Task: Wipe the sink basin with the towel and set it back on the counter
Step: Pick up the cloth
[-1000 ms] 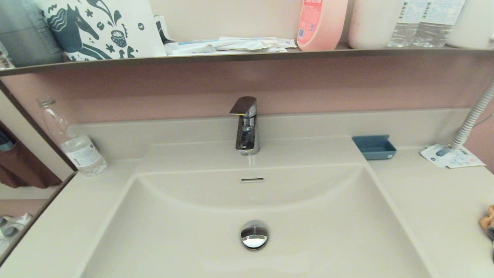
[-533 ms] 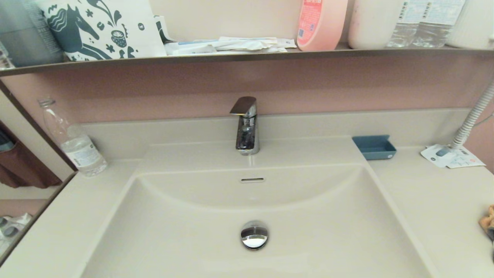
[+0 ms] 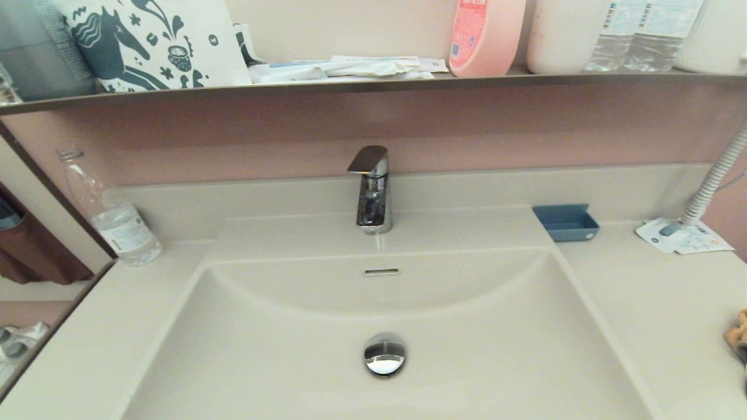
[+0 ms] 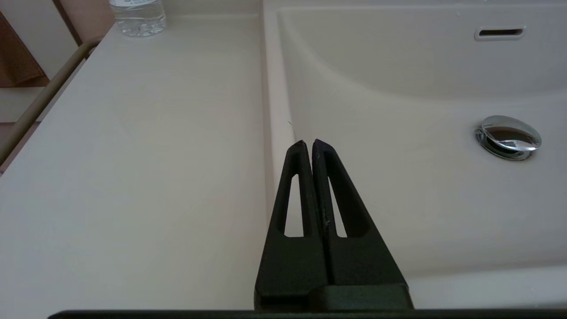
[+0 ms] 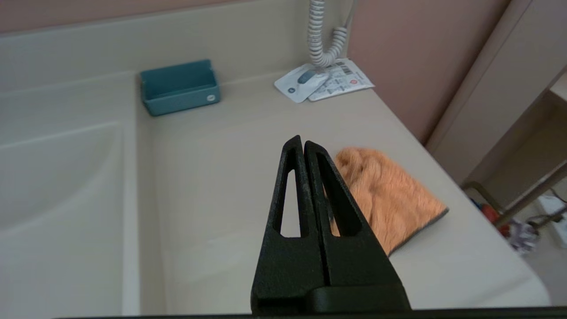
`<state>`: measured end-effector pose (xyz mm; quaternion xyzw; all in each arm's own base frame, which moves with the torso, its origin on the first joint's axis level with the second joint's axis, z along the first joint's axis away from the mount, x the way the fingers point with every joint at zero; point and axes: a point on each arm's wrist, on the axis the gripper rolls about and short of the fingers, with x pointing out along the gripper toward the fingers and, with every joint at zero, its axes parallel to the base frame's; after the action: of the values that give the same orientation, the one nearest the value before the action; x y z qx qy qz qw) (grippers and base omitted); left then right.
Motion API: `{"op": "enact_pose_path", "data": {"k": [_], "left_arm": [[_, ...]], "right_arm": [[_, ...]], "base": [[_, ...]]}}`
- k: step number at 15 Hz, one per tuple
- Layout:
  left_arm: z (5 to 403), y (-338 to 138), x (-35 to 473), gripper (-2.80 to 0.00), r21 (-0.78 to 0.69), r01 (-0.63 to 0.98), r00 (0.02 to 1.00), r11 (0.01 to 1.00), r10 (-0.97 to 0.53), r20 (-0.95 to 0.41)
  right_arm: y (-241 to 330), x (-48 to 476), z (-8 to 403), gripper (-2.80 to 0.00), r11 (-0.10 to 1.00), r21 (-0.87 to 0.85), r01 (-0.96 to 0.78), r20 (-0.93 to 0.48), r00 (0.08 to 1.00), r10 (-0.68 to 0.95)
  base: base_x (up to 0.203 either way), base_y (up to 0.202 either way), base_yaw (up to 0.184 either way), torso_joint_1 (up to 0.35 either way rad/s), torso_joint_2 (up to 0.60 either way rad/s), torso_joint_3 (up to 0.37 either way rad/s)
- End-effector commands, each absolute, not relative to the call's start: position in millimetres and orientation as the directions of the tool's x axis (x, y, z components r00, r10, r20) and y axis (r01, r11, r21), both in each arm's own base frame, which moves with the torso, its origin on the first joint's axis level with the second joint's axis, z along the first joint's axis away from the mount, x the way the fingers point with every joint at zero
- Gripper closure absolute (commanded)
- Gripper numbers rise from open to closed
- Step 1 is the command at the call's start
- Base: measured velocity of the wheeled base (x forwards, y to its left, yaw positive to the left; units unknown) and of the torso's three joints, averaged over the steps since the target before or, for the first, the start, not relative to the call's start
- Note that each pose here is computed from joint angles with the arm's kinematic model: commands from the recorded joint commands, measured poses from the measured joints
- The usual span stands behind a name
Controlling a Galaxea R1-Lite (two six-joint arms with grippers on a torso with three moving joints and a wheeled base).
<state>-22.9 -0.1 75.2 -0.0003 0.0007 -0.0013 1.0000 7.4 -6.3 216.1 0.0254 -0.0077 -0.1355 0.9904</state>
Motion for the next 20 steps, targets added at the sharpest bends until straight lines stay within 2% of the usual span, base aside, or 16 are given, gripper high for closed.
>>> {"op": "enact_pose_path", "data": {"k": [1, 4, 6, 8, 9, 11, 13, 18, 20], "left_arm": [[75, 0, -23, 0.00, -0.001, 0.003, 1.000, 1.000, -0.003, -0.003], [75, 0, -23, 0.00, 0.000, 0.003, 1.000, 1.000, -0.003, -0.003], [75, 0, -23, 0.00, 0.000, 0.002, 1.000, 1.000, -0.002, -0.003], [75, 0, -23, 0.00, 0.000, 0.003, 1.000, 1.000, -0.003, -0.003], [75, 0, -23, 0.00, -0.001, 0.003, 1.000, 1.000, -0.003, -0.003], [75, 0, -23, 0.00, 0.000, 0.002, 1.000, 1.000, -0.002, -0.003], [75, 0, -23, 0.00, 0.000, 0.003, 1.000, 1.000, -0.003, -0.003], [75, 0, -23, 0.00, -0.001, 0.003, 1.000, 1.000, -0.003, -0.003], [75, 0, -23, 0.00, -0.001, 0.002, 1.000, 1.000, -0.002, -0.003]], "right_arm": [[-6, 43, 232, 0.00, 0.959, 0.017, 0.282, -0.097, 0.955, -0.279], [-11, 79, 262, 0.00, 0.934, -0.050, 0.353, -0.159, 0.921, -0.356], [-22, 105, 260, 0.00, 0.903, -0.120, 0.412, -0.313, 0.848, -0.428], [-29, 111, 240, 0.00, 0.896, -0.218, 0.387, -0.587, 0.682, -0.437], [-35, 117, 238, 0.00, 0.888, -0.250, 0.385, -0.662, 0.601, -0.447], [-50, 121, 241, 0.00, 0.864, -0.316, 0.391, -0.713, 0.502, -0.489], [-63, 126, 238, 0.00, 0.875, -0.332, 0.354, -0.750, 0.464, -0.472], [-96, 154, 212, 0.00, 0.922, -0.202, 0.331, -0.858, 0.393, -0.330], [-109, 163, 206, 0.00, 0.929, -0.175, 0.326, -0.866, 0.398, -0.303]], "base": [[0.000, 0.000, 0.000, 0.000, 0.00, 0.000], [0.000, 0.000, 0.000, 0.000, 0.00, 0.000], [0.000, 0.000, 0.000, 0.000, 0.00, 0.000], [0.000, 0.000, 0.000, 0.000, 0.00, 0.000], [0.000, 0.000, 0.000, 0.000, 0.00, 0.000], [0.000, 0.000, 0.000, 0.000, 0.00, 0.000], [0.000, 0.000, 0.000, 0.000, 0.00, 0.000], [0.000, 0.000, 0.000, 0.000, 0.00, 0.000], [0.000, 0.000, 0.000, 0.000, 0.00, 0.000]]}}
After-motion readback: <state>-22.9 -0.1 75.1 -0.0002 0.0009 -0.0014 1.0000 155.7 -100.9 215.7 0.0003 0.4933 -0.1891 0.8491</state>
